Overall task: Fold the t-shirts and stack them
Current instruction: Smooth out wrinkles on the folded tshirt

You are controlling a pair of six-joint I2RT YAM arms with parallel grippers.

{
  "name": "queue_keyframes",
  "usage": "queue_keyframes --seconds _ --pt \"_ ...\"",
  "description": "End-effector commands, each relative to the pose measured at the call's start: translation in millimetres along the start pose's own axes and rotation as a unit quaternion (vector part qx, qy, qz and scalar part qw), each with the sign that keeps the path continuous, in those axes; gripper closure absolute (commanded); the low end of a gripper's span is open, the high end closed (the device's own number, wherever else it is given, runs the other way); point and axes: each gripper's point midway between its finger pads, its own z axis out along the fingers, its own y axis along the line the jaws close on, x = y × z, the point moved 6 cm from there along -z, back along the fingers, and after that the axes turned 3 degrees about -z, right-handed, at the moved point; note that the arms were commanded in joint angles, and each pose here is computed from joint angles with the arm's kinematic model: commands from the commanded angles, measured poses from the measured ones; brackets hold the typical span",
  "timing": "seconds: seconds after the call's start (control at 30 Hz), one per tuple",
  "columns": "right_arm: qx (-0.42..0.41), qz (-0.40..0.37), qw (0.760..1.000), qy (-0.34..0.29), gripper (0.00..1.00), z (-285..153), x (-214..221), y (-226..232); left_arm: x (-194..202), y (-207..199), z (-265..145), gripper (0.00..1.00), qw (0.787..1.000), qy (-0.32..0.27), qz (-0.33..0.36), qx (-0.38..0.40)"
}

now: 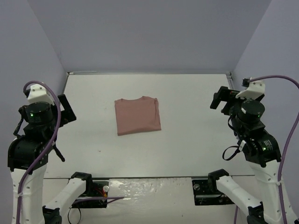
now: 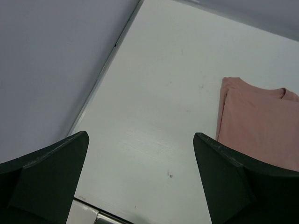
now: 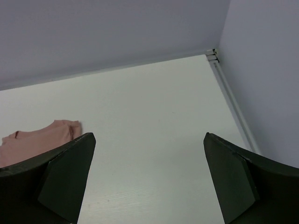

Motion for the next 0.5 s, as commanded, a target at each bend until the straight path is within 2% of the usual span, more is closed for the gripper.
queue_keyframes --seconds 0.0,0.47 --pt "0.053 -0.01 0.998 -0.03 0.0 -2.3 -11.2 -14.2 12.8 4.5 8.9 0.05 0.999 0.02 0.021 -0.027" --pt "0.048 -0.034 0.998 -0.017 0.0 11.3 -15.4 -7.4 14.1 11.7 7.9 0.03 0.998 0.01 0.012 -0.054"
